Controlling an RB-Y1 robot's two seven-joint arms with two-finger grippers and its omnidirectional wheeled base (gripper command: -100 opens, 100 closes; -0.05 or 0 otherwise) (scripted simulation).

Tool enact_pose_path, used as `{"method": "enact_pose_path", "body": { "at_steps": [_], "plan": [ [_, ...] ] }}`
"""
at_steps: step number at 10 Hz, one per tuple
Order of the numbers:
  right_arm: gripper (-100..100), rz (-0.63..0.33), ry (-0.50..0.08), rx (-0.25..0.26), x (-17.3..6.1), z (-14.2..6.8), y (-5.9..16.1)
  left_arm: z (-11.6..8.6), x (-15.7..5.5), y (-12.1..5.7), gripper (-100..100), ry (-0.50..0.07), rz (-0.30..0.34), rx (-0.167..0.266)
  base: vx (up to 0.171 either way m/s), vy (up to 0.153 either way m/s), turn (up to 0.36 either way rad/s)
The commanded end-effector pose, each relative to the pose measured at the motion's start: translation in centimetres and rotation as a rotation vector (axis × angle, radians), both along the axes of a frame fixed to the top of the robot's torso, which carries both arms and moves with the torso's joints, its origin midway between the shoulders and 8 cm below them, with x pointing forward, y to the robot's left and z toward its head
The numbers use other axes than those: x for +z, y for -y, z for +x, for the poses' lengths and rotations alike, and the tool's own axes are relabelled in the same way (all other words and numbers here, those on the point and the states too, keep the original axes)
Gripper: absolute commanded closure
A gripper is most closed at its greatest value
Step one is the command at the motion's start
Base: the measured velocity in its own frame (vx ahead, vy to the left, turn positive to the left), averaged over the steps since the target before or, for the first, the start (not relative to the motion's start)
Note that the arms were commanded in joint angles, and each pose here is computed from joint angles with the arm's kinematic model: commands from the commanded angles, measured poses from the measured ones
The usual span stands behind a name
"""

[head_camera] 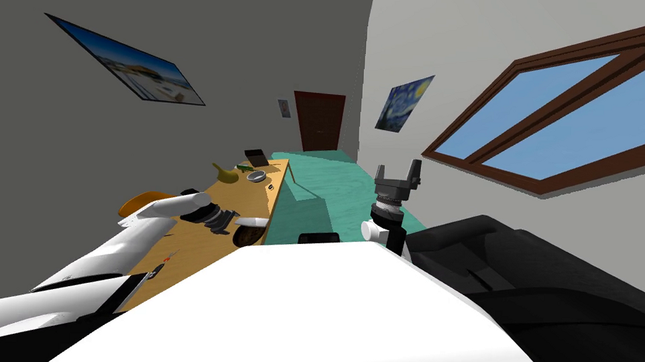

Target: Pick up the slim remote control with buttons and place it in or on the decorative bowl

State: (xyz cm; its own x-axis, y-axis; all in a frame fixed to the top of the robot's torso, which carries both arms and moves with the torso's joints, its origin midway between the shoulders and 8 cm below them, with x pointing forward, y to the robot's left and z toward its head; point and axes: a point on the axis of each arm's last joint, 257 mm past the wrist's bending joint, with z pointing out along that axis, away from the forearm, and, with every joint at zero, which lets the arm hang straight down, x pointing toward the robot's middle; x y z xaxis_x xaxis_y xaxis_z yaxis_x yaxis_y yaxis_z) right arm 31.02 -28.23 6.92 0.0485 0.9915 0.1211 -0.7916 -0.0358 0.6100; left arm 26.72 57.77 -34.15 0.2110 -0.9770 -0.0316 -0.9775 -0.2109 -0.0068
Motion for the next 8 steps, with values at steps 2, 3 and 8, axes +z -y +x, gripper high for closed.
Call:
{"method": "enact_pose_path", "body": {
  "at_steps": [2,3,8],
  "plan": [
    [0,0.0,0.0,0.0,0.0,0.0,0.0,1.0,0.7,0.9,-100,0.024,0.006,-0.027,-0.002,0.004,-0.001],
    [0,0.0,0.0,0.0,0.0,0.0,0.0,-0.6,-0.2,2.4,-100,-0.025,-0.02,-0.017,-0.008,0.047,0.042],
    [0,0.0,0.0,0.0,0.0,0.0,0.0,-0.2,0.1,5.7,-100,-0.027,-0.037,-0.034,-0.014,0.044,0.014]
  ]
}}
